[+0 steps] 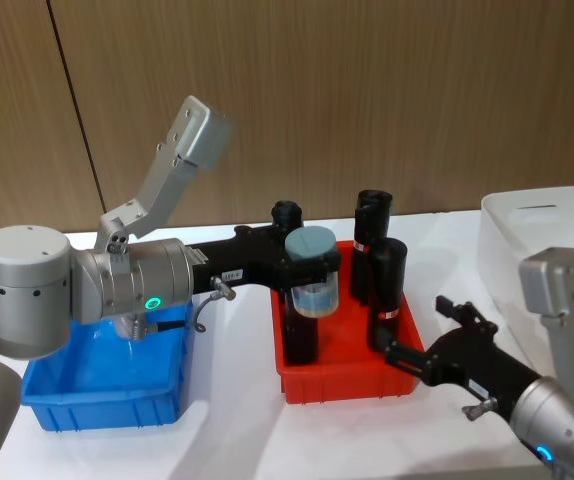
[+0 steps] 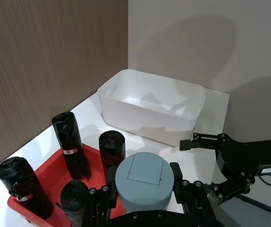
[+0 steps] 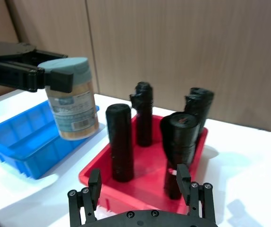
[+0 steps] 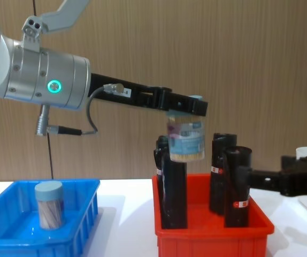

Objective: Pick the cotton swabs from the blue box and place them into the white box.

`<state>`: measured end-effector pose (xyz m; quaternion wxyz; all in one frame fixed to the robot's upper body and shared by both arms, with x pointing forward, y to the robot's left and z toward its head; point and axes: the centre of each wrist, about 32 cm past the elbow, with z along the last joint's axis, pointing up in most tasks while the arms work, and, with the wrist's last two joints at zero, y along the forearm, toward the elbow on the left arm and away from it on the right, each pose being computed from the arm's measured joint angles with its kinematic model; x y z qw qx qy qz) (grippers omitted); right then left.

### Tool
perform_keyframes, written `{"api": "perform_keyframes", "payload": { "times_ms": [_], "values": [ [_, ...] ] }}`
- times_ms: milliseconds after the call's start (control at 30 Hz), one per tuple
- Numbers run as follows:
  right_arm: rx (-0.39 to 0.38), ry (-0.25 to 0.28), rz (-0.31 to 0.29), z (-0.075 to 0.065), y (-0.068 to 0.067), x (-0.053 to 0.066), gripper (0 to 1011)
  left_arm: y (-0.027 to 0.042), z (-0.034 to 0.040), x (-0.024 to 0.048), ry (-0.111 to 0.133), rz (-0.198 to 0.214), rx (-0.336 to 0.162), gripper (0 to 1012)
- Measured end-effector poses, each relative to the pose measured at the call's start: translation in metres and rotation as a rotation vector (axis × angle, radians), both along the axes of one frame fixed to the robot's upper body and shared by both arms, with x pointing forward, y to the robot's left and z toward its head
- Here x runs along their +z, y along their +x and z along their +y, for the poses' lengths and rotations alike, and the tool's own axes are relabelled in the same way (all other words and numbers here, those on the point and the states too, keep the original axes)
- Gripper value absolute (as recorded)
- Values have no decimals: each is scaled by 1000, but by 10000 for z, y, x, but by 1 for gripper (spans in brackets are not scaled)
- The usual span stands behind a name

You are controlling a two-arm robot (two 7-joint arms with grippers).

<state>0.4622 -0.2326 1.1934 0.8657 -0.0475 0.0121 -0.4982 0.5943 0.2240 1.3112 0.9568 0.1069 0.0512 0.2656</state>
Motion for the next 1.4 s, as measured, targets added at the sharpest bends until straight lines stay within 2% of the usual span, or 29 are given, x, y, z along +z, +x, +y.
{"api": "perform_keyframes", "payload": {
  "times_ms": [233,600,1033,1400],
  "values": [
    [63,18,57,44,113,11,1001,3,-3,4,1,1,-2,669],
    [127,67,102,112,226,64,1001,6,-6,4,1,2,-3,669],
    [182,121,118,203,302,152,1001,7,-6,7,1,2,-4,669],
    [219,138,110,294,346,216,1001,7,-6,8,1,2,-4,669]
  ]
}}
